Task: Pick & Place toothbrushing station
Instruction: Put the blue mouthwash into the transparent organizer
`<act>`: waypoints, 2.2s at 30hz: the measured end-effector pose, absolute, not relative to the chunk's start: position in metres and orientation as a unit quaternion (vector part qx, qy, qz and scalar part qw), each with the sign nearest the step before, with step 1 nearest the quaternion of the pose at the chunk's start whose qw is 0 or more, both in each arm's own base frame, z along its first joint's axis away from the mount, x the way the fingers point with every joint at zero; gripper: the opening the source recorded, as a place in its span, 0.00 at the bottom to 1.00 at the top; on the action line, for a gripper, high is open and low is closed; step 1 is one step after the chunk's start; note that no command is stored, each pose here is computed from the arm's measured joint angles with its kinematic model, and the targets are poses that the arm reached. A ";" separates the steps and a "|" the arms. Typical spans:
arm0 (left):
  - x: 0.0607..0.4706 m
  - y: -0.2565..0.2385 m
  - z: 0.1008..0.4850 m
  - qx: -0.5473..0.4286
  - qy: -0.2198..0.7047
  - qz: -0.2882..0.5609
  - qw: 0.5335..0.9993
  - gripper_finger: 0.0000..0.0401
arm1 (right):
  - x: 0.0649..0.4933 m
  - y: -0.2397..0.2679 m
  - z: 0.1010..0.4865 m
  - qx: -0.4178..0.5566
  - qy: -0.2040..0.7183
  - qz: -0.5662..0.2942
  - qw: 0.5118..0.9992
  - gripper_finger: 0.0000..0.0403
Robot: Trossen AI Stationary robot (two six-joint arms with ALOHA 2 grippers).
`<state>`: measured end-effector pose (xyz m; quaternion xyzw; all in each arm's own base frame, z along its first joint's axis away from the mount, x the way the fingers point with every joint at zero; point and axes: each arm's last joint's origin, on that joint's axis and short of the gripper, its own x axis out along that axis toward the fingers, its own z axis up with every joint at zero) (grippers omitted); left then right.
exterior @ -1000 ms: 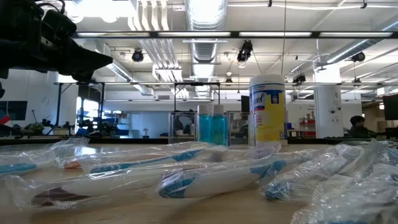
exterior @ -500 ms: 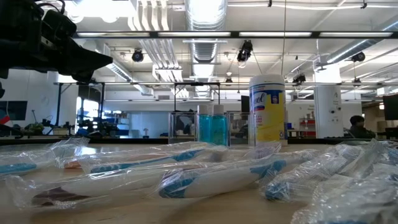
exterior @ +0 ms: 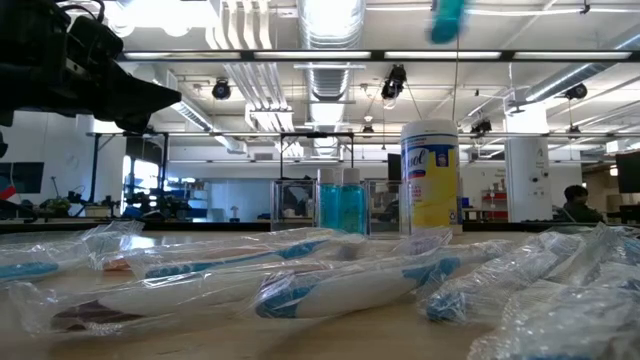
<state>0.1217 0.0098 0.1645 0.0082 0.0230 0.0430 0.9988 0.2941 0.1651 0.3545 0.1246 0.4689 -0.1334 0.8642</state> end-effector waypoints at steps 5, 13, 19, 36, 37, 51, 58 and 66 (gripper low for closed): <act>0.122 0.010 0.165 0.008 0.023 0.043 0.999 0.02 | 0.318 0.110 0.378 0.125 0.456 -0.147 0.869 0.21; 0.122 0.010 0.163 0.010 0.029 0.043 0.999 0.05 | 0.335 0.022 0.391 0.146 0.452 -0.201 0.857 0.21; 0.122 0.010 0.163 0.012 0.029 0.043 0.999 0.06 | 0.350 -0.024 0.373 0.162 0.487 -0.198 0.835 0.21; 0.121 0.010 0.160 0.014 0.047 0.043 0.998 0.04 | 0.425 -0.077 0.332 0.127 0.540 -0.154 0.817 0.21; 0.121 0.010 0.160 0.014 0.048 0.043 0.998 0.04 | 0.428 -0.077 0.329 0.127 0.548 -0.155 0.812 0.21; 0.121 0.010 0.157 0.014 0.063 0.043 0.997 0.02 | 0.435 -0.084 0.308 0.140 0.575 -0.173 0.787 0.22; 0.121 0.010 0.157 0.014 0.064 0.043 0.997 0.04 | 0.434 -0.084 0.297 0.155 0.587 -0.189 0.771 0.21; 0.121 0.010 0.157 0.013 0.064 0.043 0.997 0.04 | 0.437 -0.086 0.285 0.153 0.585 -0.197 0.771 0.22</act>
